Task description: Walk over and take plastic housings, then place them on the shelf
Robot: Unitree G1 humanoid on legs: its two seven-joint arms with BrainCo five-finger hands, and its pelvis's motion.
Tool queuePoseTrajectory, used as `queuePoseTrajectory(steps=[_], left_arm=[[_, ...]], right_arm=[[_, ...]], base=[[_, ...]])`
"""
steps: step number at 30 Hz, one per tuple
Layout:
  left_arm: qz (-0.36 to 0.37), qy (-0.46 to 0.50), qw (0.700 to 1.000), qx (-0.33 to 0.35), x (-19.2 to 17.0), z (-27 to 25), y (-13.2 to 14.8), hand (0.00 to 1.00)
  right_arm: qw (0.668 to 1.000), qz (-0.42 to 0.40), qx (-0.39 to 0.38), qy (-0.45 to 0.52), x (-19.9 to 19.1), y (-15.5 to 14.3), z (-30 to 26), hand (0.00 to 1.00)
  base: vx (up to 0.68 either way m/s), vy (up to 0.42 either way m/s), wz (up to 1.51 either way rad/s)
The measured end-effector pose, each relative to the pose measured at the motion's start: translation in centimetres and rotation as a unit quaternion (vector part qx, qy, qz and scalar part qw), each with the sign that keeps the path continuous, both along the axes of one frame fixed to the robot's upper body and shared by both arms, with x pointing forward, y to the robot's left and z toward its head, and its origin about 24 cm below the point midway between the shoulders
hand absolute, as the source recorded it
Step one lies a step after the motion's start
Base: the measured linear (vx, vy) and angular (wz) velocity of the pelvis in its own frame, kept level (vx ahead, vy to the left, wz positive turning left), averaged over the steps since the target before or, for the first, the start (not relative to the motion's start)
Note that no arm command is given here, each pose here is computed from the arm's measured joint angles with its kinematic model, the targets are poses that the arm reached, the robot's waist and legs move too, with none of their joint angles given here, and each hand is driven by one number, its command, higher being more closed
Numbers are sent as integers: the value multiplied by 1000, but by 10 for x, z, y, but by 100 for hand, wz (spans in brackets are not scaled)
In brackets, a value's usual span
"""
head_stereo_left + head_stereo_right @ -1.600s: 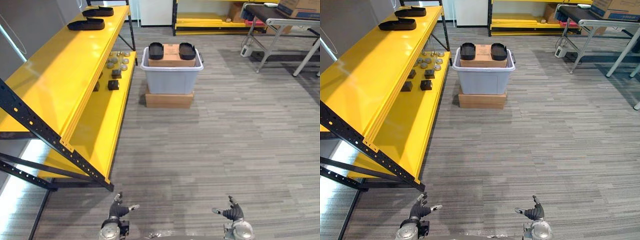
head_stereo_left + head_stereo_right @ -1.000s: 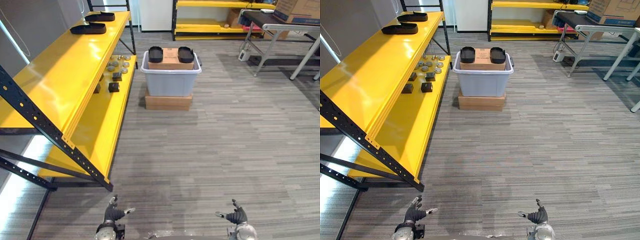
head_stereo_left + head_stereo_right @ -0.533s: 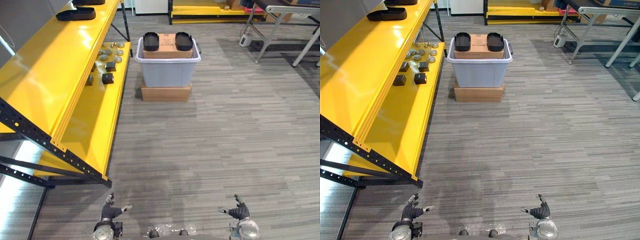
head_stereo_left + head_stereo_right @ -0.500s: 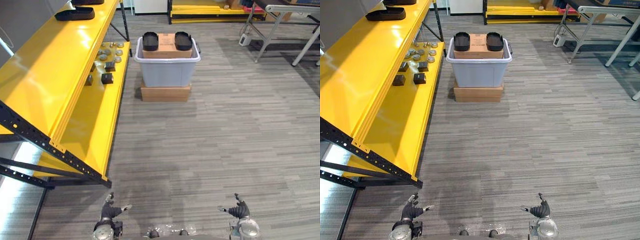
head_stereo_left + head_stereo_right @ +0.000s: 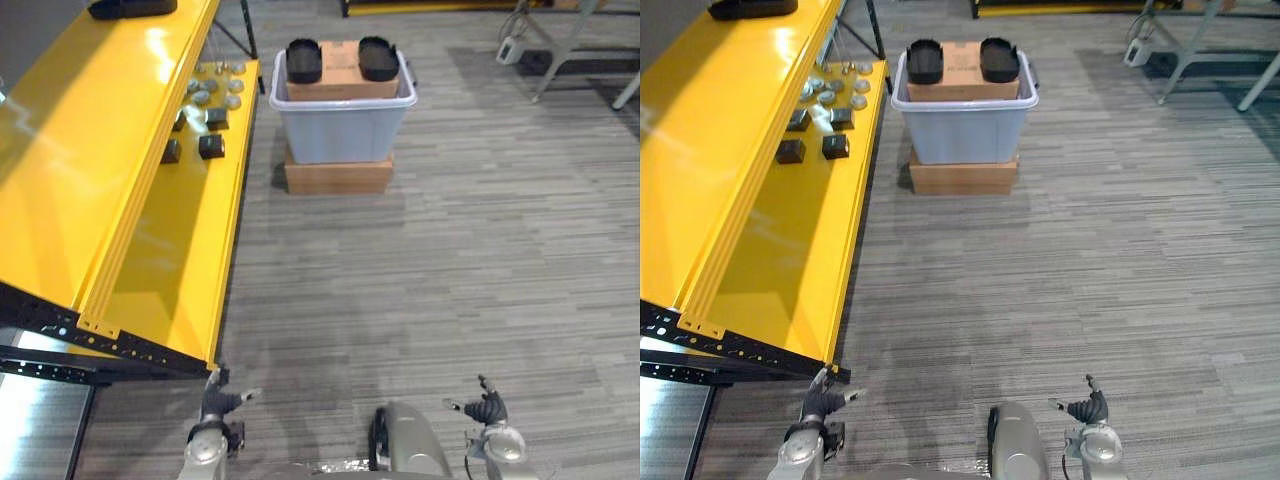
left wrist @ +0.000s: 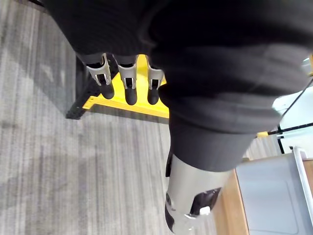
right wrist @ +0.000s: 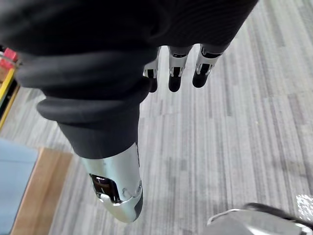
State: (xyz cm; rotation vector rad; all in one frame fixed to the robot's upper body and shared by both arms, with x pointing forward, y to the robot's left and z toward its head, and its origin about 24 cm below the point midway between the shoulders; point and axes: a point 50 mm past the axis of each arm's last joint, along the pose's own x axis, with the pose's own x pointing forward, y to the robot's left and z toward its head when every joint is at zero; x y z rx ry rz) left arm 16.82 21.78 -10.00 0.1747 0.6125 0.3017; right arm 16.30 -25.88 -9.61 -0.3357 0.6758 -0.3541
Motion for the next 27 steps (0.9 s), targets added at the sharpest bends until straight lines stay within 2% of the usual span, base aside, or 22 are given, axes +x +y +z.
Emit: queuePoseTrajectory(steps=[9,13,16,19,23,27], left_arm=[[10,3,1000,-24,-4,-4,-9,0],[14,14,999,-41,-10,-9,-19,0],[17,37,999,-28,-19,-15,-9,0],[14,28,999,-28,-10,-12,-10,0],[15,41,999,-23,-17,-15,-6,0],[12,44,999,-18,-19,-15,-3,0]], right_arm=[[999,-1,35,-26,2,16,0,0],[999,-27,32,-9,-7,5,-5,0],[998,-34,42,19,-18,9,-14,0],[998,-37,41,33,-24,7,-18,0],[998,-33,42,42,-26,9,-21,0],[999,1,31,31,-12,15,-16,0]], base=[[577,-192,-11],[421,102,-56],[491,189,-27],[516,142,-4],[533,131,10],[488,-18,14]])
